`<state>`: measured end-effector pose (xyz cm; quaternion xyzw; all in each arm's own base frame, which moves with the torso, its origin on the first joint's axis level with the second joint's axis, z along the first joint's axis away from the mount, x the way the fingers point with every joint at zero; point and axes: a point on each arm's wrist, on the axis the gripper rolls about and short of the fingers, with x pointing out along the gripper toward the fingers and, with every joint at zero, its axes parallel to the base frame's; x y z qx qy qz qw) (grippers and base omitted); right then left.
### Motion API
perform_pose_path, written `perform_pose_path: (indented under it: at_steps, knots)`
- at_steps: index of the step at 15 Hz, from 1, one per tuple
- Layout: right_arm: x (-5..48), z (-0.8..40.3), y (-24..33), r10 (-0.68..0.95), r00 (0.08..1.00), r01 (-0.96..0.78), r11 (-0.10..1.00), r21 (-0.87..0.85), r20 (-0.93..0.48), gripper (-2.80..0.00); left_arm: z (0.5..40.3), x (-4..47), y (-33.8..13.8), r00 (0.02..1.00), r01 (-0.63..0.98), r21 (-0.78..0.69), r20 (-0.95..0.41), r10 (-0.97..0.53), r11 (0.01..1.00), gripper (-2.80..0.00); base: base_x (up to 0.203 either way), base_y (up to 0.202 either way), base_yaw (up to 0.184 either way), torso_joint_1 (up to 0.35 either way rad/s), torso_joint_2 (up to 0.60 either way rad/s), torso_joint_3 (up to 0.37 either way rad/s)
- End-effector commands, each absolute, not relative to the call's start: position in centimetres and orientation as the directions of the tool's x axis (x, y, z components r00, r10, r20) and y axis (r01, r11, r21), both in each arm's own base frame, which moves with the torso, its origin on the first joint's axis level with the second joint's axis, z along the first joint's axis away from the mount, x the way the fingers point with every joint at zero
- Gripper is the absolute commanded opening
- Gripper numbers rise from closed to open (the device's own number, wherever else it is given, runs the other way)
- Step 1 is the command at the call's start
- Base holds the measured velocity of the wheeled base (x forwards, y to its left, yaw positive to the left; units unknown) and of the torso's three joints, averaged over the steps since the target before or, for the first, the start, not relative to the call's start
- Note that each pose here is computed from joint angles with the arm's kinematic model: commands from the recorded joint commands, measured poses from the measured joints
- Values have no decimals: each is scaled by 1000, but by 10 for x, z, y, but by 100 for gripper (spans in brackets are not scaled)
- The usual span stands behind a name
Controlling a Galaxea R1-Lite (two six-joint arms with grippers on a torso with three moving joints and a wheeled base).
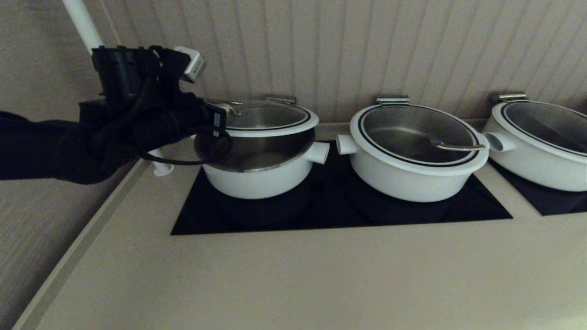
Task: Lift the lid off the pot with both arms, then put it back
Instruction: Open the food pot lid a small opening with the left arm, then hold the pot lid with the right arm
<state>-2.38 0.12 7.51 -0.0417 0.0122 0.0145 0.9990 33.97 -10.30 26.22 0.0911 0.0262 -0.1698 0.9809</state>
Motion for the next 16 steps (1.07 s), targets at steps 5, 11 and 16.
perform_pose_path:
  at_steps: [5, 11, 16]
  knots:
    - [-24, 75, 1, 31, 999, -33, 996, -86, -26, -280, 273, 335, -102, 943, 333, 173, -44, -331, 927, -280, 0, 0, 0, 0, 0, 0]
    - [-23, 75, 1, 35, 999, -37, 993, -110, -20, -280, 275, 333, -101, 943, 333, 174, -40, -331, 927, -280, 0, 0, 0, 0, 0, 0]
    - [-24, 75, 2, 49, 999, -51, 987, -149, -18, -280, 266, 340, -104, 940, 340, 200, -71, -333, 919, -280, 0, 0, 0, 0, 0, 0]
